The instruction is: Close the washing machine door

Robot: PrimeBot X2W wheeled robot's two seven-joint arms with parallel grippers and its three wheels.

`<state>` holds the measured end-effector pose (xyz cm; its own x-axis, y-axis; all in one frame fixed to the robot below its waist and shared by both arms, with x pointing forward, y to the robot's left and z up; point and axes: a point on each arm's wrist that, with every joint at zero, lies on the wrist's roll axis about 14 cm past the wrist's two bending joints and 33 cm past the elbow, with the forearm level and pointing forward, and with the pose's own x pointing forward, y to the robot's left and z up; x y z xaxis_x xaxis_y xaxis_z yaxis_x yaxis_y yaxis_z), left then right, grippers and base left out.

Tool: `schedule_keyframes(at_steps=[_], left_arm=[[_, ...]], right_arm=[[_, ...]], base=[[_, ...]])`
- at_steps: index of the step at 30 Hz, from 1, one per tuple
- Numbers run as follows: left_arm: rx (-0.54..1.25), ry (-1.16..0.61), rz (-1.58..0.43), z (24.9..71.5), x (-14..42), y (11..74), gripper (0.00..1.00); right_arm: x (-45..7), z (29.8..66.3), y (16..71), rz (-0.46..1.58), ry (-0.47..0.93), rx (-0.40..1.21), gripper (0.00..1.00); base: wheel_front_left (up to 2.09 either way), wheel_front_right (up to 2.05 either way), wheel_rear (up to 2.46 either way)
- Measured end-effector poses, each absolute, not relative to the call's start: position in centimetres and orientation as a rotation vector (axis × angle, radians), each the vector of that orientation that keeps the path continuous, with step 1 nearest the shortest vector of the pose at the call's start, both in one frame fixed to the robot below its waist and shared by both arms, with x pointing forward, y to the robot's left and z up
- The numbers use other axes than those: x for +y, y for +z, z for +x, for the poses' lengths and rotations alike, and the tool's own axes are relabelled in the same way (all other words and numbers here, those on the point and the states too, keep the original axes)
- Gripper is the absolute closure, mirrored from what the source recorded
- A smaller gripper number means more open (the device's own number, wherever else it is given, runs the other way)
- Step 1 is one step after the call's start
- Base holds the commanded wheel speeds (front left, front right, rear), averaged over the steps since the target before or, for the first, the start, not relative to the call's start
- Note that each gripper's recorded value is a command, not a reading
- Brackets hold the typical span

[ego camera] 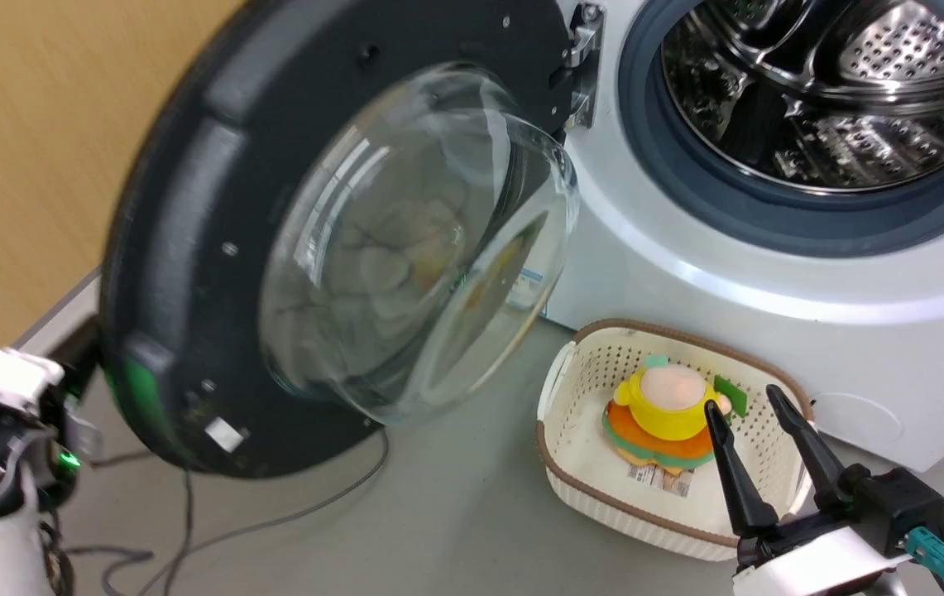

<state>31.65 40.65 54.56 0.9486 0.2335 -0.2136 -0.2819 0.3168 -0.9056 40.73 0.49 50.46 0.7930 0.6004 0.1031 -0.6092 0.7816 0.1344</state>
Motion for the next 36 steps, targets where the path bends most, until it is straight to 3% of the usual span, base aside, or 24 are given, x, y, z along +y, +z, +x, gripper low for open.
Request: schedule_keyframes(at_steps=[16, 36], left_arm=[[0.363, -0.096, -1.246, 32.1, 25.4, 53.1, 1.00], [0.581, -0.536, -1.434, 36.0, 5.1, 53.6, 1.00]], right_arm=[[-4.1, 40.2, 51.2, 0.152, 0.495, -0.074, 0.00], [-14.8, 37.2, 49.8, 0.137, 0.174, -0.049, 0.00]], base=[[0.00, 0.00, 0.00], [0.00, 0.00, 0.00]])
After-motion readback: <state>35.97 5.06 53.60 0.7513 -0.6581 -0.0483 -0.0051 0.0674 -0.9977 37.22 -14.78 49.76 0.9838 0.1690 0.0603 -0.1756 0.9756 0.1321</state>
